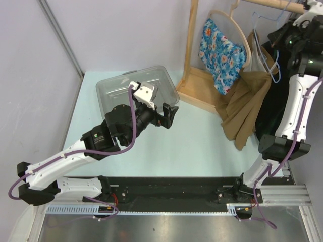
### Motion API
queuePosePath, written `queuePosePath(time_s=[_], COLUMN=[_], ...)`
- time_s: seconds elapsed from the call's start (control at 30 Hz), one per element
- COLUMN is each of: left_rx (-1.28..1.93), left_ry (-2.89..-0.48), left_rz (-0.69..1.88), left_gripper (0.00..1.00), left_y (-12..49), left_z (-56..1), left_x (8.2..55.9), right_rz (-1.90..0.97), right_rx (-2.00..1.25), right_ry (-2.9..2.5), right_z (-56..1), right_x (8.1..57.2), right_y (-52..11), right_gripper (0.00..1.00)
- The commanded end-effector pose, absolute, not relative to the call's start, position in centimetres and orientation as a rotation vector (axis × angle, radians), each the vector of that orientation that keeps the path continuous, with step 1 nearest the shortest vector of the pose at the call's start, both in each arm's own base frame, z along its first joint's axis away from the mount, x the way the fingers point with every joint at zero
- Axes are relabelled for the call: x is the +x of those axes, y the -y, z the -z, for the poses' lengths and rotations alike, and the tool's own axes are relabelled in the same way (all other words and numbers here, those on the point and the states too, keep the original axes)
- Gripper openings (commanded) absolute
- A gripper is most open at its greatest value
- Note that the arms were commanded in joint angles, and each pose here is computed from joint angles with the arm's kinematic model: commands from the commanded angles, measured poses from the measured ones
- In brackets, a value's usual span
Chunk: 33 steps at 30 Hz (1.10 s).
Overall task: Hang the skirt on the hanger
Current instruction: Hang the hanger with skirt onto the clothesline
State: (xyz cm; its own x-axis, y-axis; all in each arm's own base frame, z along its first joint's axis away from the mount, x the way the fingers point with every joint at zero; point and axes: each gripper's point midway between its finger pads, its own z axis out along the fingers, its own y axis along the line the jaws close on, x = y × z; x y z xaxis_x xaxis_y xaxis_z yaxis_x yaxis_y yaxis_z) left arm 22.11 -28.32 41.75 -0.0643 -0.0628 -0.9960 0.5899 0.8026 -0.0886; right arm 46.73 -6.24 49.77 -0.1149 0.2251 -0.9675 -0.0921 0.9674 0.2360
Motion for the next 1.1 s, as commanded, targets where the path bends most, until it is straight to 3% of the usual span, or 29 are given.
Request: queuePosePath(time_s=[0.0,0.33,0.53,0.57,0.63,0.67,0.73,0.77,0.8,0.87,0.97,1.03,1.07], left_rx=[0.378,0.347,0.330,0.326,0.323,0.323,0.318,0.315,0.315,0.308,0.292,0.285,0.275], left_ry=[-1.574,-1.607,-1.622,-1.624,-1.636,-1.640,-1.650,-1.653,-1.657,-1.666,-1.676,-1.679,-1.681], left_rz=[0.560,0.547,0.549,0.553,0.554,0.556,0.550,0.551,0.546,0.542,0.539,0.542,0.549], left_gripper=[1.00,1.00,1.00,1.00,1.00,1.00,1.00,1.00,1.00,1.00,1.00,1.00,1.00], left_y=[27.8,27.6,27.5,27.5,27.6,27.7,27.6,27.7,27.6,27.5,27.2,27.1,27.1], left_z=[-42.1,-41.3,-41.0,-41.0,-40.7,-40.5,-40.3,-40.2,-40.1,-39.9,-39.7,-39.4,-39.4], left_x=[22.5,22.7,22.8,22.7,22.7,22.7,22.8,22.8,22.8,22.8,22.9,22.7,22.7], right_rz=[-0.145,-0.100,-0.062,-0.060,-0.058,-0.061,-0.052,-0.049,-0.051,-0.063,-0.095,-0.095,-0.109], right_rx=[0.078,0.200,0.229,0.245,0.245,0.246,0.232,0.231,0.235,0.204,0.144,0.122,0.097], right_ry=[-1.532,-1.677,-1.646,-1.663,-1.649,-1.652,-1.658,-1.657,-1.667,-1.621,-1.586,-1.589,-1.565], right_z=[-53.0,-46.9,-47.5,-46.6,-47.3,-47.3,-47.6,-47.8,-47.5,-49.2,-50.5,-50.2,-51.1], right_x=[48.7,51.3,48.8,48.6,47.4,47.1,45.9,45.4,45.0,43.2,41.2,40.6,39.7], right_y=[6.9,9.6,10.4,10.8,11.3,11.3,11.1,10.9,10.8,9.5,6.6,5.3,3.8], right_gripper=[0.00,0.00,0.00,0.04,0.25,0.51,0.64,0.85,0.91,0.97,0.98,0.94,0.85])
